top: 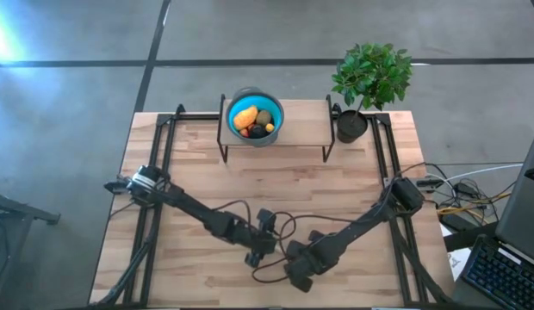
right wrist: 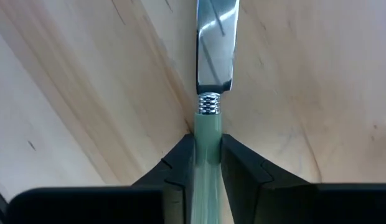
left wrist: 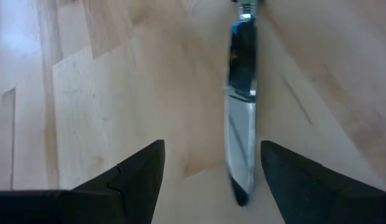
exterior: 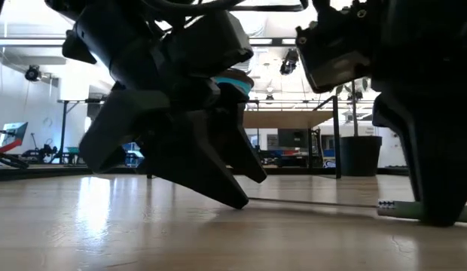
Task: Pick & Place Fruit
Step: Put the green knife on the shelf
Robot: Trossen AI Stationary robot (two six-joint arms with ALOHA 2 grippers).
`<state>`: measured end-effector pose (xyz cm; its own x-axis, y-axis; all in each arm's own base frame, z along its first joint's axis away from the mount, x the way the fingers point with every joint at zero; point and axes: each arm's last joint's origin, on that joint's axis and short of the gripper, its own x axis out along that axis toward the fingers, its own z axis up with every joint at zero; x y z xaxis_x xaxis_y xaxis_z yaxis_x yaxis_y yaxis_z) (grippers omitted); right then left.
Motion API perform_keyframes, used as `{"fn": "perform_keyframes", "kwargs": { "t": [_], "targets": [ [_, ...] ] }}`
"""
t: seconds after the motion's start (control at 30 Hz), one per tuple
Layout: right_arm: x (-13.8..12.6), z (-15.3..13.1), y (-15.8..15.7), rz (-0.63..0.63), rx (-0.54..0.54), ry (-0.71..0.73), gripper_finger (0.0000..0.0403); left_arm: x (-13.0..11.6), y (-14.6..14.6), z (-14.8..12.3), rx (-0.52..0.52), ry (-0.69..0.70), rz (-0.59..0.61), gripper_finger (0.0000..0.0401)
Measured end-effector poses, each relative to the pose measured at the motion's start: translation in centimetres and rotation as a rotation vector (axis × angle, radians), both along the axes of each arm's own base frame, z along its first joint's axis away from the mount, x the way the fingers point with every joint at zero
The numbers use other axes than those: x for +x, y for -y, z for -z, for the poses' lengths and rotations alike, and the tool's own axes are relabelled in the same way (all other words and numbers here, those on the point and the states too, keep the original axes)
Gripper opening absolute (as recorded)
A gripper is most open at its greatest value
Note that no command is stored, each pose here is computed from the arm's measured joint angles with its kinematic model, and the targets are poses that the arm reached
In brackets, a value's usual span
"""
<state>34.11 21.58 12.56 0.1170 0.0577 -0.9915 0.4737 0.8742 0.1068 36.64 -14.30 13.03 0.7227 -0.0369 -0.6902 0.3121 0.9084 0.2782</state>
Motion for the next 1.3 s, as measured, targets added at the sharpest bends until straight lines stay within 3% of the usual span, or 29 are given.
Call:
{"fn": "perform_keyframes", "kwargs": {
  "t": [0.3, 0.87, 1.3],
  "targets": [
    [0.9, 0.0, 0.7, 0.025, 0.038, 0.027, 0.0058, -0.2, -0.6, 0.4, 0.02, -0.043, -0.003, 0.0216],
    [1.7, 0.0, 1.2, 0.011, 0.076, 0.058, 0.0056, -0.4, -0.5, 0.6, 0.032, -0.077, 0.07, 0.0065],
    [1.8, 0.0, 1.3, -0.009, 0.085, 0.067, 0.0058, -0.7, 0.0, 0.7, 0.018, -0.085, 0.075, 0.0028]
  ]
}}
